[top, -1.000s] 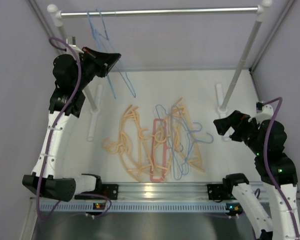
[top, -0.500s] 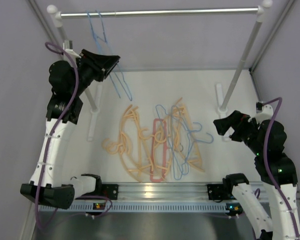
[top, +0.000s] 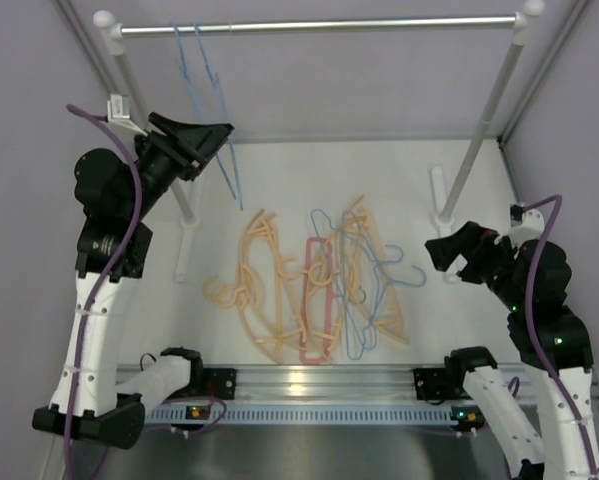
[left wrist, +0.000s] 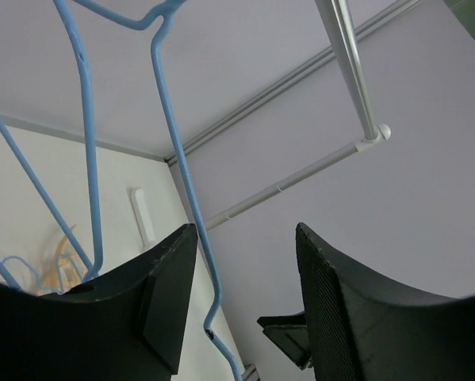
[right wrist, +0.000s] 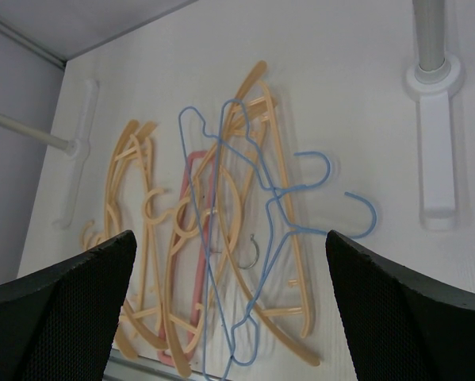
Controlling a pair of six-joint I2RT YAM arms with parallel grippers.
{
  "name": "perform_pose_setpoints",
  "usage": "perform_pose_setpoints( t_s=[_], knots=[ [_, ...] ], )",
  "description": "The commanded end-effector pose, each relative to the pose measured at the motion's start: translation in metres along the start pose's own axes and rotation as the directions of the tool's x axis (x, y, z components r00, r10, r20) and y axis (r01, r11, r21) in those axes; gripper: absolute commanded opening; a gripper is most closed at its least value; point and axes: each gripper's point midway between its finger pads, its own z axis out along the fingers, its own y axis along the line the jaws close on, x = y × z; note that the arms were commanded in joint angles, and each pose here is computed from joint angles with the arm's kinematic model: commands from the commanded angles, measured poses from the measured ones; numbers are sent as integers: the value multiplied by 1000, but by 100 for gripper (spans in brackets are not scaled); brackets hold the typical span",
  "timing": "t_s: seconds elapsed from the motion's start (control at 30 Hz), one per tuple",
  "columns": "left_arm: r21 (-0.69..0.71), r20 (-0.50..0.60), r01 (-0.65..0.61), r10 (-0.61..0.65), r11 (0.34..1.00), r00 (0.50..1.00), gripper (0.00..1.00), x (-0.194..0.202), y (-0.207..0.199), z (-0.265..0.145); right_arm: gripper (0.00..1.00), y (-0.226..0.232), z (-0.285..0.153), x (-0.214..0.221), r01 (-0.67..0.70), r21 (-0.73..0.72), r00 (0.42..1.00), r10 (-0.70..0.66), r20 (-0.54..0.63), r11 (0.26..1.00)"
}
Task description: Organize the hangers
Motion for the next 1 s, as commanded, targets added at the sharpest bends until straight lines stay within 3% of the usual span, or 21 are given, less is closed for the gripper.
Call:
perform_pose_setpoints(
  t_s=[0.0, 0.33, 0.5, 0.63, 0.73, 0.83, 0.87, 0.97],
  knots=[
    [10, -11, -73, 73, 997, 997, 58, 7, -4, -17, 99, 2, 0, -4, 13, -15, 1000, -13, 22, 1000],
    [-28, -59, -121, 119, 992, 991, 61, 28, 10, -42, 99, 3, 0, -3, 13, -24, 1000, -13, 19, 1000],
    [25, -78, -166, 167, 986, 983, 60, 28, -11, -51, 100, 2, -1, -2, 15, -23, 1000, -14, 21, 1000],
    [107, -158, -182, 197, 977, 968, 59, 35, -27, -39, 99, 2, 0, -1, 11, -26, 1000, -10, 20, 1000],
    [135, -246, -224, 252, 965, 936, 59, 68, -37, -15, 99, 3, 2, -1, 3, -31, 1000, -2, 22, 1000],
    [116, -267, -380, 397, 918, 878, 60, 121, -69, 13, 99, 3, 3, -2, 0, -26, 1000, 0, 23, 1000],
    [95, -303, -428, 436, 899, 848, 60, 151, -69, 24, 100, 2, 2, -2, 1, -25, 1000, 0, 25, 1000],
    [76, -343, -464, 460, 883, 819, 60, 187, -66, 36, 100, 4, -3, -5, 11, -29, 999, -10, 43, 1000]
  ],
)
